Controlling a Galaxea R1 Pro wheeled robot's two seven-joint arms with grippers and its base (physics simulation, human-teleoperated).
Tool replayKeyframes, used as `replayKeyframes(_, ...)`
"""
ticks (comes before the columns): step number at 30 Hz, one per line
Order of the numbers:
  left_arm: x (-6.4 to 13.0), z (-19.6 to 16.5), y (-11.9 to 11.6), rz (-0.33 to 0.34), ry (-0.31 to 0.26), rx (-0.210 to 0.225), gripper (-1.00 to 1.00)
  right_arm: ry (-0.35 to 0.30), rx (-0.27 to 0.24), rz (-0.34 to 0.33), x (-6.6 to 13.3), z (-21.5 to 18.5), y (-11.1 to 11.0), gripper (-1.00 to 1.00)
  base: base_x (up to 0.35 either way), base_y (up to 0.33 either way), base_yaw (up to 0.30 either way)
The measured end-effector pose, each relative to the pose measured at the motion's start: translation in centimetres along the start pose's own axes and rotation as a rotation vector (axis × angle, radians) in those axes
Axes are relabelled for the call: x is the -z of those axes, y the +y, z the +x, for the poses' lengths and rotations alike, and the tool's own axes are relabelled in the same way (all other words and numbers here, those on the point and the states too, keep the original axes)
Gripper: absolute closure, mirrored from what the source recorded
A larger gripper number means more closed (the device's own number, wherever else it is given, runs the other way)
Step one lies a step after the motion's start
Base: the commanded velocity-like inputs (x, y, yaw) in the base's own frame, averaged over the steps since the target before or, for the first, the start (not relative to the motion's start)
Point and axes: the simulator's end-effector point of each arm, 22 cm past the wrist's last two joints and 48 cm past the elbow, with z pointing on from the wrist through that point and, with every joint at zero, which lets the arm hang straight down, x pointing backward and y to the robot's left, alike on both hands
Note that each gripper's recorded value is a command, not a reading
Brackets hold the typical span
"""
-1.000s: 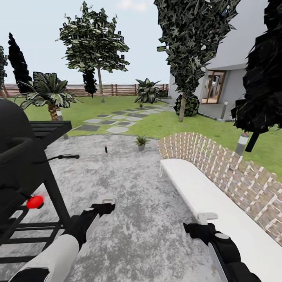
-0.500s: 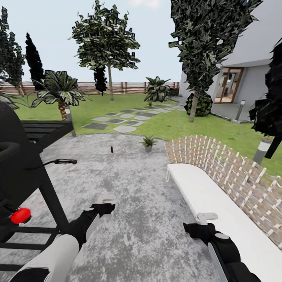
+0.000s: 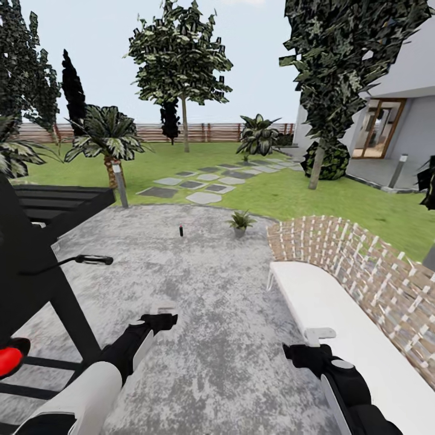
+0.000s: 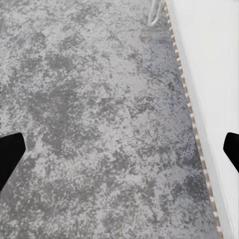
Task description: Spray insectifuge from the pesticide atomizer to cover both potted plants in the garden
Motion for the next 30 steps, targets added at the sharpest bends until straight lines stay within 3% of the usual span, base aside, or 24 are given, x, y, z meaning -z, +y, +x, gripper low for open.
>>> replayKeyframes(14, -0.23, 0.41, 0.0, 0.0, 0.007, 0.0, -1.0, 0.007, 0.0, 0.0, -0.21, 0.29, -0.02, -1.0, 0.344, -0.009, 0.084)
replayKeyframes(30, -0.29, 0.51, 0.02, 0.0, 0.009, 0.0, -1.0, 0.009, -0.001, 0.004, -0.26, 0.36, -0.14, -1.0, 0.337, -0.114, 0.037)
